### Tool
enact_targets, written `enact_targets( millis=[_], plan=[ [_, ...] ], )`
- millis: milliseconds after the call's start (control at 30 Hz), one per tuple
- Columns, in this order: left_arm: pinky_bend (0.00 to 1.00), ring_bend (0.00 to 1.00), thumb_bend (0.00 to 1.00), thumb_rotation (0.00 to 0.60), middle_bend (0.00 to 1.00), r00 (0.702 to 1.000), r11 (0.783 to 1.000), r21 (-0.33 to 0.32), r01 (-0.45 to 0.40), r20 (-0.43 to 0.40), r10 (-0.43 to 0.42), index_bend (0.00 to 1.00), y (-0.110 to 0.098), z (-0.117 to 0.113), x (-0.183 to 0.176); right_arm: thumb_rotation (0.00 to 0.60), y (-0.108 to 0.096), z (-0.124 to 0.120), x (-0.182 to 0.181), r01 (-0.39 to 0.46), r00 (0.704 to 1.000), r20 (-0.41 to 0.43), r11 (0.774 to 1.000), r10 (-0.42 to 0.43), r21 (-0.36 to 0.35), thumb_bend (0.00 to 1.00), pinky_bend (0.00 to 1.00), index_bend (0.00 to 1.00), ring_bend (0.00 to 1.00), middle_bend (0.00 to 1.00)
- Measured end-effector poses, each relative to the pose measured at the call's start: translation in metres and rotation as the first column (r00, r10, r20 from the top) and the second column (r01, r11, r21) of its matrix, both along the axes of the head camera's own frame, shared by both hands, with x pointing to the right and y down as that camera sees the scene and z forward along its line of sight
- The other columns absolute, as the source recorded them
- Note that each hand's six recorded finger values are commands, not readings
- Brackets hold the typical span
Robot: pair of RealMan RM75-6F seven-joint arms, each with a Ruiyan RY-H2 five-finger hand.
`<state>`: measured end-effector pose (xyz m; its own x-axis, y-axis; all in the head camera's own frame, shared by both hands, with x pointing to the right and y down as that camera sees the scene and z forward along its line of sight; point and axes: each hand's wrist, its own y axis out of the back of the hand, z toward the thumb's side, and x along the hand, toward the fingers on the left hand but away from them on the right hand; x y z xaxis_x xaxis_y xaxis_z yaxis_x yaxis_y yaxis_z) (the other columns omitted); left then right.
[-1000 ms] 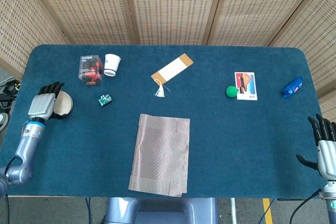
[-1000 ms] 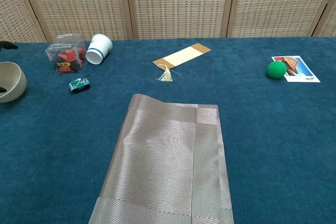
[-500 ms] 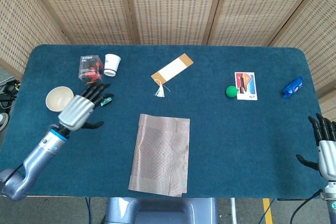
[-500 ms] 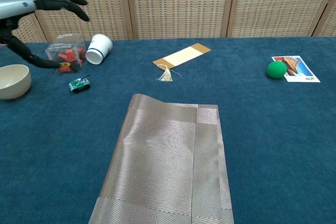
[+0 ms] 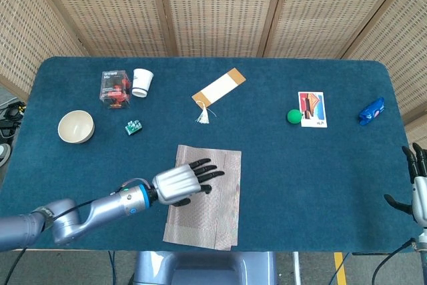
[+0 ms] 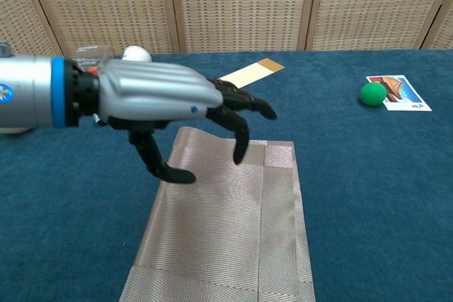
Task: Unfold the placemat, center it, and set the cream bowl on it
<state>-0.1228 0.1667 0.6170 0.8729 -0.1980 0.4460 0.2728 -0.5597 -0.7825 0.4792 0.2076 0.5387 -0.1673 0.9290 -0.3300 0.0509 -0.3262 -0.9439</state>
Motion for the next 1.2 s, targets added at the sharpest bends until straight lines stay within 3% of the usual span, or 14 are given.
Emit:
enact_targets(
  millis=[233,367,633,900,1067,1200],
  plan=[
    [0.0,0.0,0.29,0.6,0.0,0.99,0.99,-0.024,-0.139,-0.019,0.138,0.25,0.035,0.012,0.037,0.6,-0.001,0.0,0.002,-0.004,1.0,-0.01,1.0,0.004,0.006,0.0,0.0,0.0,0.0,0.0],
    [0.0,0.0,0.24,0.6,0.0,0.973,0.974,0.013,-0.228,-0.029,0.228,0.22,0.049,0.016,0.051,0.6,0.0,0.002,0.001,-0.002,1.0,-0.014,1.0,0.002,0.0,0.0,0.0,0.0,0.0,0.0],
    [0.0,0.0,0.2,0.6,0.0,0.908,0.906,0.118,-0.406,-0.061,0.415,0.21,0.071,0.03,0.066,0.6,0.0,0.003,0.005,-0.013,1.0,-0.019,1.0,0.013,-0.005,0.0,0.0,0.0,0.0,0.0],
    [0.0,0.0,0.2,0.6,0.0,0.835,0.837,0.233,-0.495,-0.139,0.532,0.19,0.069,0.041,0.074,0.6,0.001,0.004,0.01,-0.029,0.999,-0.025,1.0,0.029,-0.011,0.0,0.0,0.0,0.0,0.0],
    [0.0,0.0,0.26,0.6,0.0,0.782,0.792,0.268,-0.548,-0.17,0.599,0.2,0.071,0.051,0.085,0.6,0.001,0.006,0.012,-0.037,0.999,-0.026,0.999,0.036,-0.017,0.0,0.0,0.0,0.0,0.0],
    [0.0,0.0,0.33,0.6,0.0,0.734,0.764,0.255,-0.592,-0.22,0.642,0.24,0.087,0.052,0.095,0.6,0.002,0.007,0.014,-0.041,0.999,-0.024,0.999,0.04,-0.021,0.0,0.0,0.0,0.0,0.0]
  ],
)
